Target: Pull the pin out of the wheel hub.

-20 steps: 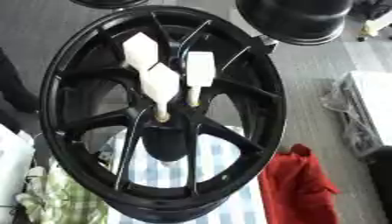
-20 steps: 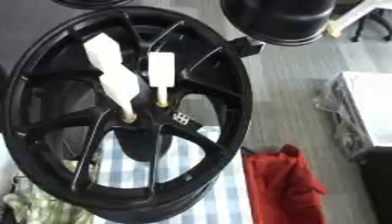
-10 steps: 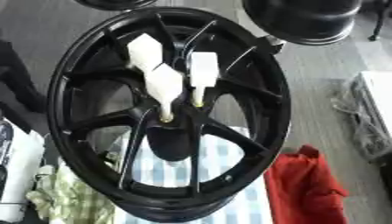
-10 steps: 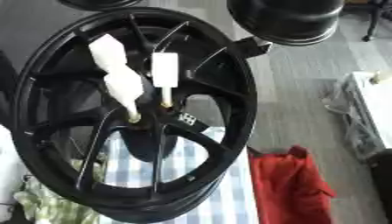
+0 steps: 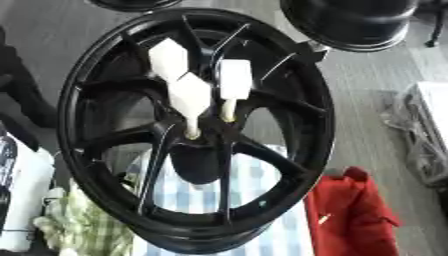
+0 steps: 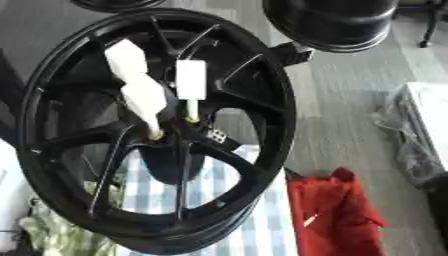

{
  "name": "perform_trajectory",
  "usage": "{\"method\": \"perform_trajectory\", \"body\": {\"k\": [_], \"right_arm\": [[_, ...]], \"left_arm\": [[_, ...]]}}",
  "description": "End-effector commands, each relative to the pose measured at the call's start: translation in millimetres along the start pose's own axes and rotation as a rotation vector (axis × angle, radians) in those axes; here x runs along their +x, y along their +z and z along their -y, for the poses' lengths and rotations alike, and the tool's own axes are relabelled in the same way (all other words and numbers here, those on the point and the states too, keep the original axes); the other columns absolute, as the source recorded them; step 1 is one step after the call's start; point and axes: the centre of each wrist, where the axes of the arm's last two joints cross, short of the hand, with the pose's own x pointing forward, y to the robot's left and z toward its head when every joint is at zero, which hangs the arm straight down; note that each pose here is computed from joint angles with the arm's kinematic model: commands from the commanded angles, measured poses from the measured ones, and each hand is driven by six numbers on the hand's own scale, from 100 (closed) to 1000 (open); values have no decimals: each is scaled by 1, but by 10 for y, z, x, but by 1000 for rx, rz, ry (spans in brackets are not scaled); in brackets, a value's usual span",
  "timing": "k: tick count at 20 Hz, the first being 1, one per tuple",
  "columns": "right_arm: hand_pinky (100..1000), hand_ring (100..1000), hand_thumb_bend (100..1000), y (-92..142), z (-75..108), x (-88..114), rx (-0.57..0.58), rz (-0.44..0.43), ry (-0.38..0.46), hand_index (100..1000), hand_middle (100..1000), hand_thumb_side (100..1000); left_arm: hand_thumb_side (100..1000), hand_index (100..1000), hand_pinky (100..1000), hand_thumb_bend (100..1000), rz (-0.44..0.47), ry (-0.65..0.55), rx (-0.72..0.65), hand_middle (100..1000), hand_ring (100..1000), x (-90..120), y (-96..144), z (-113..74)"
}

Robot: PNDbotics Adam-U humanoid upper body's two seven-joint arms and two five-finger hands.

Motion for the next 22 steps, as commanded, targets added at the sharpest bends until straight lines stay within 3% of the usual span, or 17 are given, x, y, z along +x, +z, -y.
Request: {"method": "perform_trajectory", "body": {"k": [1, 3, 6, 11, 14, 18, 22], "right_arm": [[886, 782, 400, -2, 140, 62, -112, 54, -28, 780, 770, 247], [885, 773, 310, -53, 111, 103, -192, 102, -97, 768, 764, 272], [889, 769, 275, -141, 64, 178, -291, 151, -205, 763, 762, 282], [893, 759, 364, -368, -114, 217, -441, 202, -447, 755, 752, 219], [895, 769, 381, -535, -405, 248, -475, 235, -593, 768, 765, 228], [900, 787, 377, -687, -692, 293, -507, 259, -732, 786, 787, 269], [903, 801, 349, -745, -799, 332, -548, 271, -813, 798, 802, 297]], "left_arm": [[707, 762, 672, 383, 39, -5, -2, 743, 811, 121, -57, -27], [707, 762, 672, 382, 39, -3, -7, 743, 811, 121, -54, -13], [708, 762, 672, 381, 36, -1, -14, 743, 811, 116, -47, 9], [708, 764, 672, 380, 32, 9, -32, 744, 812, 107, -28, 66], [708, 770, 672, 378, 42, 5, -36, 746, 813, 118, -27, 77], [706, 773, 672, 379, 54, 8, -46, 749, 814, 129, -20, 106], [675, 783, 674, 411, 57, 12, -50, 757, 819, 134, -18, 117]]}}
